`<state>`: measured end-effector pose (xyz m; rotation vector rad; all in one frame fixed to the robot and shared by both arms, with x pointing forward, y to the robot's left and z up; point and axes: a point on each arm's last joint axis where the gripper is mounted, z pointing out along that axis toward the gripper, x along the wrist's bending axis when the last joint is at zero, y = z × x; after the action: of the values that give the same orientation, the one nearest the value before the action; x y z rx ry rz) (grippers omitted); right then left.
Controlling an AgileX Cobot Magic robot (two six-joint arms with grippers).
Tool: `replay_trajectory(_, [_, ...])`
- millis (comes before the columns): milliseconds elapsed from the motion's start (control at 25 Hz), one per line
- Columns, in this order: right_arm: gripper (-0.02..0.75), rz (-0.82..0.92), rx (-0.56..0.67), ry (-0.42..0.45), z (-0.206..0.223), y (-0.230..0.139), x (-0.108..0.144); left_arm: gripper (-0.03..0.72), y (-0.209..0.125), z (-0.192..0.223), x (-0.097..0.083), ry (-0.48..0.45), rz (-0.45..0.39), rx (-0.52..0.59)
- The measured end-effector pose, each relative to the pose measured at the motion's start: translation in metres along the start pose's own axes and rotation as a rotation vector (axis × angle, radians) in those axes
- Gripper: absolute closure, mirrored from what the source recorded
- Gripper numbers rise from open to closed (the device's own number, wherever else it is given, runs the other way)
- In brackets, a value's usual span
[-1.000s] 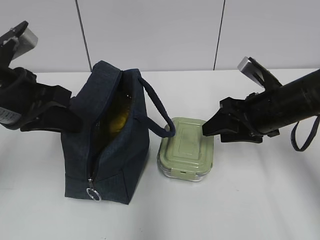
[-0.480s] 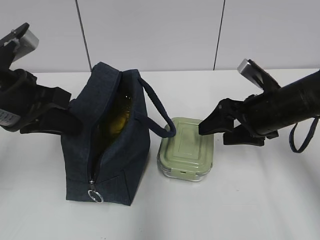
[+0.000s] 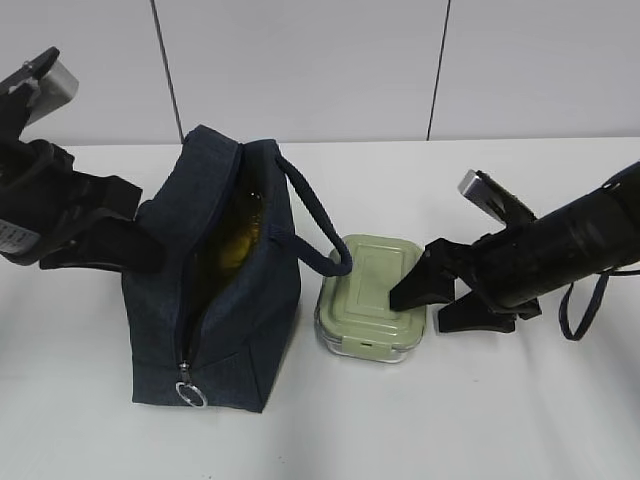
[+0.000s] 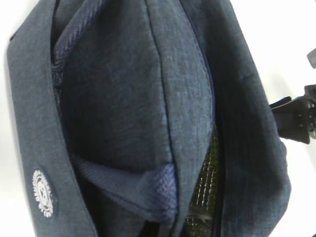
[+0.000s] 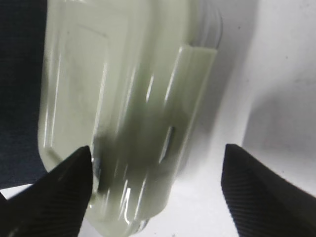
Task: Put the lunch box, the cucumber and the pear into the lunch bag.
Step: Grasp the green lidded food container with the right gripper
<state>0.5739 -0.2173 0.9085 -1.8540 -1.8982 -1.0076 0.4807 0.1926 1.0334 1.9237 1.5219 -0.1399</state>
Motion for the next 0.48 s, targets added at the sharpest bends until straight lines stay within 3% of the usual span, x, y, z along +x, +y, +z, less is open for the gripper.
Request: replay_trajectory(480, [0.127, -0.058, -0.071, 0.054, 0.0018, 0.0063, 0.003, 0.686, -0.0017, 0.0, -0.0007, -0.008, 0.0, 0.019])
